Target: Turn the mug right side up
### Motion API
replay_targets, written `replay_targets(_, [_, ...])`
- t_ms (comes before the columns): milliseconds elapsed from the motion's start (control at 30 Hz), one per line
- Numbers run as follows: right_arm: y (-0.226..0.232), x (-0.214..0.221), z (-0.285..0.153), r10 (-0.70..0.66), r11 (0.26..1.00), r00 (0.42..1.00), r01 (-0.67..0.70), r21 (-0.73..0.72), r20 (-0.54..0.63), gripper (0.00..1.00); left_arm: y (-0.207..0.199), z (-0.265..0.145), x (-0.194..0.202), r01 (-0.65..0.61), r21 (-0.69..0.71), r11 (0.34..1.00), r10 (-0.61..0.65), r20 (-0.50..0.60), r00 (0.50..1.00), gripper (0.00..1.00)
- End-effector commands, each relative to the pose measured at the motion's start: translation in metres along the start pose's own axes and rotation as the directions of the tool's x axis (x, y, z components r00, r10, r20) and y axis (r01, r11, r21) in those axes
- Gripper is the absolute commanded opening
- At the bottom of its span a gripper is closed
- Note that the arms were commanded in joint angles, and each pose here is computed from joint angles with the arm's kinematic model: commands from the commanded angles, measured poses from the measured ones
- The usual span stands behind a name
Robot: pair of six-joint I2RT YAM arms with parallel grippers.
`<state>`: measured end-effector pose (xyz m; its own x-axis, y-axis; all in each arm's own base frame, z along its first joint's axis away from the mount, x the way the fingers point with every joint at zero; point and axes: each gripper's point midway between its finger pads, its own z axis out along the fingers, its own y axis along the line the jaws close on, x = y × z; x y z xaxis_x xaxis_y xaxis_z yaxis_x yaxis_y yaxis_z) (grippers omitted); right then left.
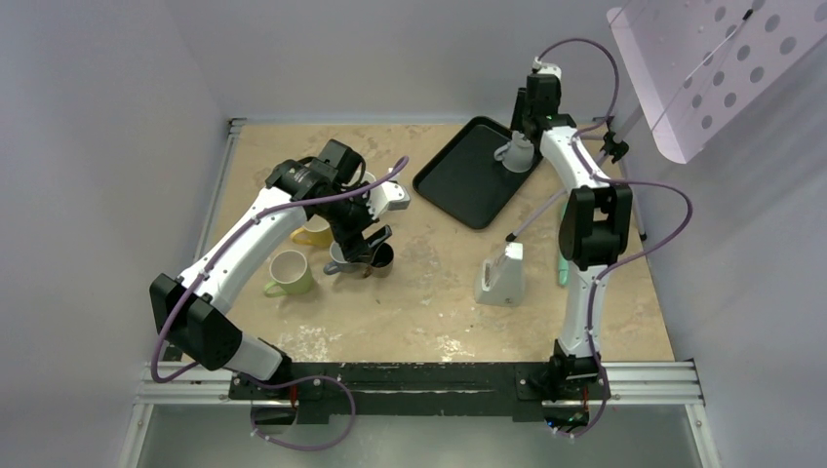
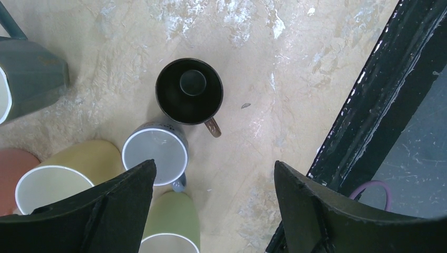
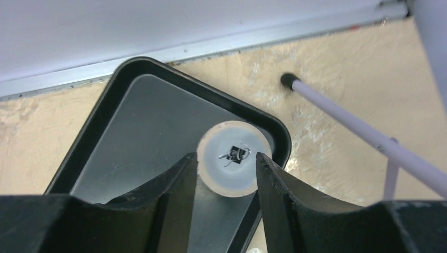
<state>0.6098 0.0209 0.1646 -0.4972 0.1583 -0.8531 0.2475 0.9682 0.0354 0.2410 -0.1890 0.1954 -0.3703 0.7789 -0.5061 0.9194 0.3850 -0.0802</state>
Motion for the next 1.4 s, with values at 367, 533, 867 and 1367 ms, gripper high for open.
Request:
replay_targets(367, [0.059, 0.019, 0.007, -0.729, 0.684, 0.685, 0.729, -0.023, 0.011, 0.66, -0.003, -0.007, -0.002, -0.005, 0.007, 1.0, 0.005, 0.027, 1.0, 0.86])
replay_targets(533, [0.074, 0.037, 0.028, -0.74, 0.666, 0.672, 0.739, -0.1, 0.035, 0.73, -0.004, -0.004, -0.004, 0.013, 0.026, 1.0, -0.013, 0.018, 1.0, 0.86])
replay_targets(867, [0.085, 0.095, 0.047, -0.752, 0.641, 0.659, 0.725, -0.252, -0.019, 0.73, -0.002, -0.002, -0.002, 0.017, 0.024, 1.0, -0.017, 0.002, 1.0, 0.86])
replay_targets(1367, [0.041, 0.111, -0.005, -0.681, 0.733, 0.711, 0.662, -0.157, -0.177, 0.64, 0.004, -0.005, 0.0, -0.011, -0.012, 1.0, 0.011, -0.007, 1.0, 0.85])
